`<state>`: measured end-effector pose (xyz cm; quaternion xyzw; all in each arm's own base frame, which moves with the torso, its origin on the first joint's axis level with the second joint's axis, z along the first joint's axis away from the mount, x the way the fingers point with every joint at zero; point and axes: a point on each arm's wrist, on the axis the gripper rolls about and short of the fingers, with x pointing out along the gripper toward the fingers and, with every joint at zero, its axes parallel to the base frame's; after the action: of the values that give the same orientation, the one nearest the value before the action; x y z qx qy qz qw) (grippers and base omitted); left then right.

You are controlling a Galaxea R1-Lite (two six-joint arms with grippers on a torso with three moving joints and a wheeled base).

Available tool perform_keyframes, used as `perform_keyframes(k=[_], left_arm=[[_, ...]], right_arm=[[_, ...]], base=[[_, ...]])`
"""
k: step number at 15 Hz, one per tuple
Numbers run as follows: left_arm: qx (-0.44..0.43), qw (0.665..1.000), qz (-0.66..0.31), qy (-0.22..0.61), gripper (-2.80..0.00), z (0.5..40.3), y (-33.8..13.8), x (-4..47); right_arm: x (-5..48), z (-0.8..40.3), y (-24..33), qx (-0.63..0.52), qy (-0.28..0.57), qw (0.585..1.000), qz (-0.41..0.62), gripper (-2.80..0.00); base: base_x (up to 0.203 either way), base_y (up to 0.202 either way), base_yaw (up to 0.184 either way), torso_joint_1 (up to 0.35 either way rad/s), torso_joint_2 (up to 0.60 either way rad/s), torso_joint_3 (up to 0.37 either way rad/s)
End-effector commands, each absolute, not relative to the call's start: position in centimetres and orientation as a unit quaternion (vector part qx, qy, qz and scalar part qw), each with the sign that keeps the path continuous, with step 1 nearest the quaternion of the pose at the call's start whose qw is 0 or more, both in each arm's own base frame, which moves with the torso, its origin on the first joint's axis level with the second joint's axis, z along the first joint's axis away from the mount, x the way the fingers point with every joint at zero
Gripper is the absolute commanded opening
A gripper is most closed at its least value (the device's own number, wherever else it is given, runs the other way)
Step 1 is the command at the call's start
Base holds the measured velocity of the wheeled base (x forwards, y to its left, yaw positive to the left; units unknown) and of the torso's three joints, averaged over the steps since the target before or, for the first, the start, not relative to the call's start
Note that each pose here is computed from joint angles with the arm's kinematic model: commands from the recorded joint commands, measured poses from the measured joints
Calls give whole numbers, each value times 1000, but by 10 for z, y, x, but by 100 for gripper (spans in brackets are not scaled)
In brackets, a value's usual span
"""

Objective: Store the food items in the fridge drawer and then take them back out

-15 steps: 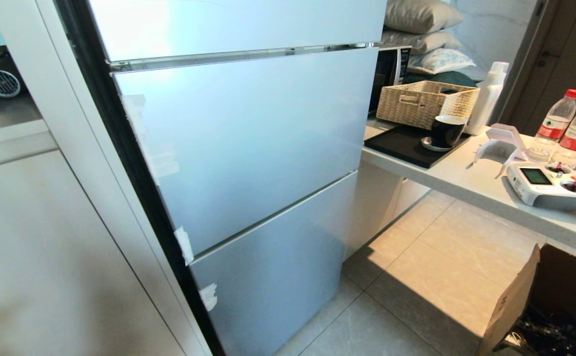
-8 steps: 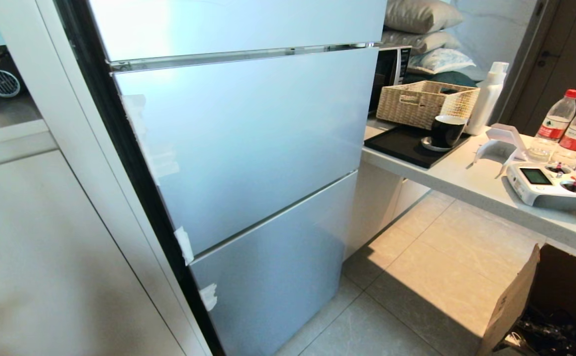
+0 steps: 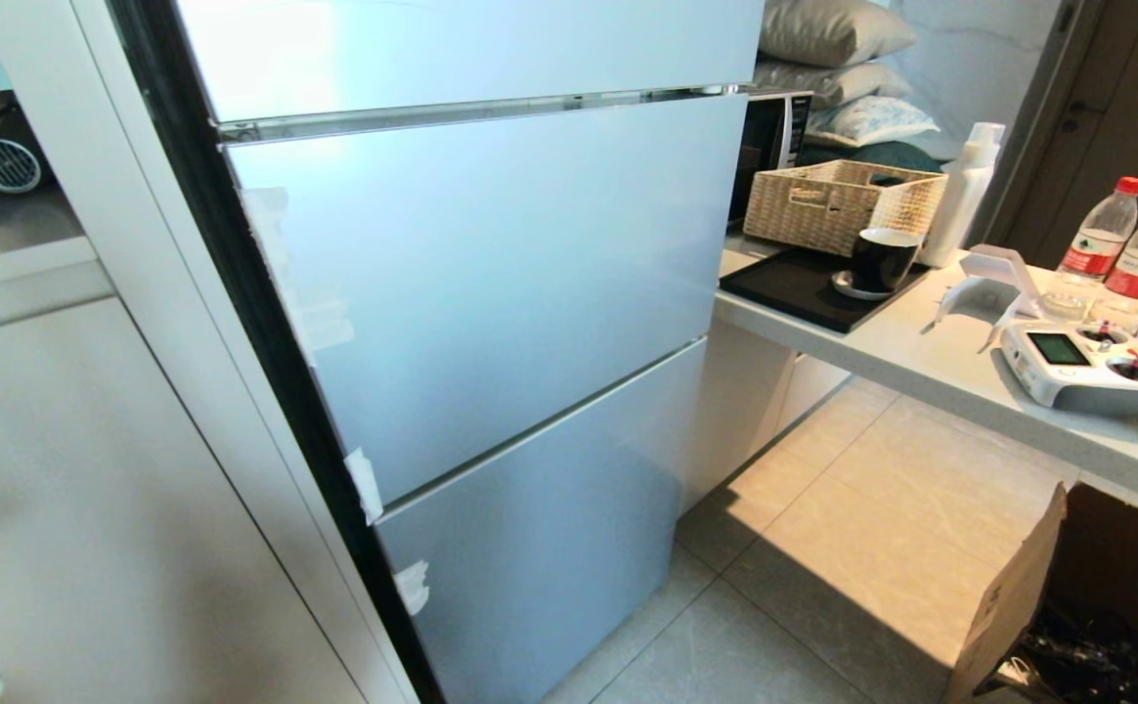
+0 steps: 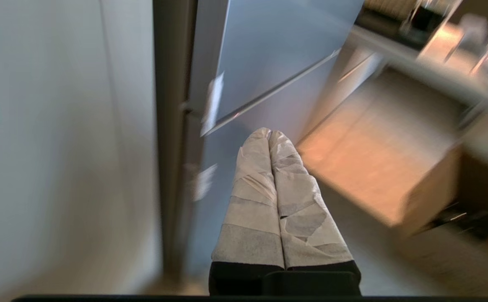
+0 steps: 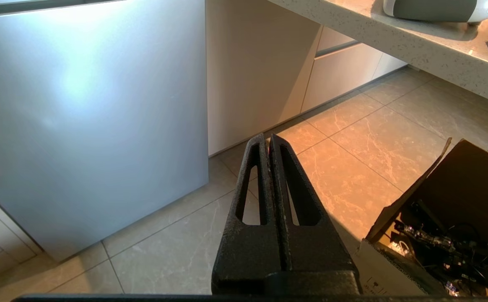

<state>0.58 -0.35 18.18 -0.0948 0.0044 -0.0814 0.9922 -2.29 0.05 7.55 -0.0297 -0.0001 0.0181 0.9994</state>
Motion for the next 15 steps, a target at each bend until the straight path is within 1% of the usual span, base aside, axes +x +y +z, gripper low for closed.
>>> perform_keyframes(k=[1,2,4,6,8,10,15], left_arm=[[-153,983,-75,70,-280,203,-4,66],[-172,980,-75,63,-280,210,-4,87],[-212,975,-66,21,-280,226,-3,123],[-236,969,-58,-43,-280,243,-2,140],[-243,968,-27,-61,-280,253,0,150],[-246,967,-20,-66,-280,257,0,155],[-247,967,-24,-58,-280,251,-1,204]], right_arm=[[-23,75,1,-30,1,999,19,-280],[-23,75,0,-31,1,999,18,-280],[-23,75,1,-30,1,999,19,-280],[-23,76,1,-30,0,999,19,-280],[-23,76,0,-30,0,999,18,-280],[-23,75,0,-30,1,999,19,-280],[-23,75,1,-30,1,999,19,-280]], base=[[0,0,0,0,0,0],[0,0,0,0,0,0],[0,0,0,0,0,0],[0,0,0,0,0,0],[0,0,0,0,0,0],[0,0,0,0,0,0],[0,0,0,0,0,0]])
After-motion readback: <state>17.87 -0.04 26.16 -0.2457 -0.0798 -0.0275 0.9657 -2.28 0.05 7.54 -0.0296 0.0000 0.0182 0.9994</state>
